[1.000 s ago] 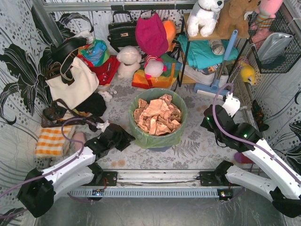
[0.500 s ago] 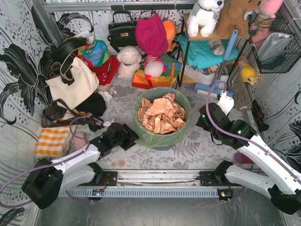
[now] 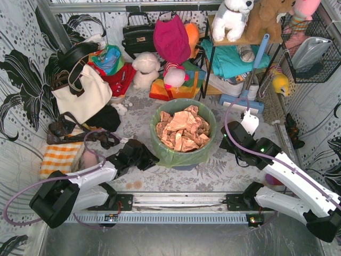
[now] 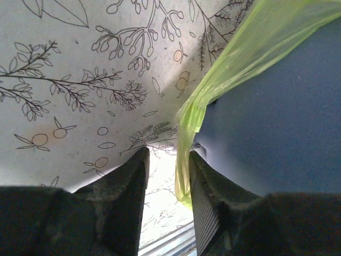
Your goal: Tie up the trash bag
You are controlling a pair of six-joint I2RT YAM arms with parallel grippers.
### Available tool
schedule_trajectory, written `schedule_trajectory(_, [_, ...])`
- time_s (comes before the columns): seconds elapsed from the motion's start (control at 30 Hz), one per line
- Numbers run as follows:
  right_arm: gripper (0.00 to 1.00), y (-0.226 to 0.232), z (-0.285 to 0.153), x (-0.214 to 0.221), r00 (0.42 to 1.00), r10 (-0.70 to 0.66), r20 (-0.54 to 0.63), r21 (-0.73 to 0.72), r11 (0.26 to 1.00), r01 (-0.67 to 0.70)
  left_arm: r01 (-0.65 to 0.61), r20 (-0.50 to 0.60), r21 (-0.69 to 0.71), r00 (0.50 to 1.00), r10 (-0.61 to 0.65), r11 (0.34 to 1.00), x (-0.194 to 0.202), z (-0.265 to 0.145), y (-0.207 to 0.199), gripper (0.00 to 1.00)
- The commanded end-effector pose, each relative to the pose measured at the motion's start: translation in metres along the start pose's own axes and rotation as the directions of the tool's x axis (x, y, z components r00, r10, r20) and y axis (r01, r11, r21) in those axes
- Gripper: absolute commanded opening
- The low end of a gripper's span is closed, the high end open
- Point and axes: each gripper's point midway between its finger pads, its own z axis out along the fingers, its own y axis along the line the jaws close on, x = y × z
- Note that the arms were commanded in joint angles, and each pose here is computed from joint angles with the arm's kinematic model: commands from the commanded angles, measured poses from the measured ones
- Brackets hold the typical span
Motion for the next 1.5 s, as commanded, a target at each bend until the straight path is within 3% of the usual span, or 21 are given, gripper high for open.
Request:
schedule_trajectory(0.0, [0.55, 0.003, 0.008, 0.014, 0.999, 0.041, -0.035, -0.004, 0.999, -0.042, -0.058, 0.007, -0.002, 0.998, 0.058, 0.998, -0.006, 0.003, -0.001, 0.41])
schedule_trajectory(0.27, [0.52, 0.007, 0.032, 0.044, 0.977, 0.095, -0.188, -0.064, 0.992, -0.109, -0.081, 0.014, -0.034, 0.997, 0.081, 0.996, -0.015, 0.004, 0.001, 0.2])
schedule_trajectory(0.4, [0.5, 0.027, 0.047, 0.05, 0.954, 0.147, -0.262, -0.196, 0.96, -0.201, -0.092, 0.043, -0.054, 0.995, 0.094, 0.994, -0.025, -0.001, 0.002, 0.01])
schedule_trajectory(0.43, [0.5, 0.033, 0.049, 0.052, 0.949, 0.147, -0.279, -0.224, 0.951, -0.213, -0.094, 0.049, -0.056, 0.994, 0.097, 0.994, -0.028, -0.002, 0.002, 0.0])
schedule_trajectory(0.77, [0.44, 0.057, 0.078, 0.083, 0.883, 0.149, -0.445, -0.286, 0.911, -0.298, -0.147, 0.095, -0.088, 0.983, 0.156, 0.985, -0.057, -0.008, -0.017, 0.0])
schedule_trajectory(0.97, [0.34, 0.058, 0.095, 0.1, 0.864, 0.142, -0.484, -0.292, 0.904, -0.312, -0.16, 0.098, -0.107, 0.98, 0.171, 0.981, -0.068, -0.005, -0.022, 0.0])
schedule_trajectory(1.27, [0.31, 0.053, 0.116, 0.122, 0.855, 0.117, -0.505, -0.297, 0.906, -0.3, -0.176, 0.083, -0.155, 0.978, 0.19, 0.972, -0.076, 0.009, -0.015, 0.0])
schedule_trajectory(1.47, [0.15, 0.047, 0.117, 0.132, 0.845, 0.156, -0.512, -0.288, 0.896, -0.339, -0.173, 0.067, -0.135, 0.981, 0.184, 0.976, -0.075, 0.01, -0.021, 0.0])
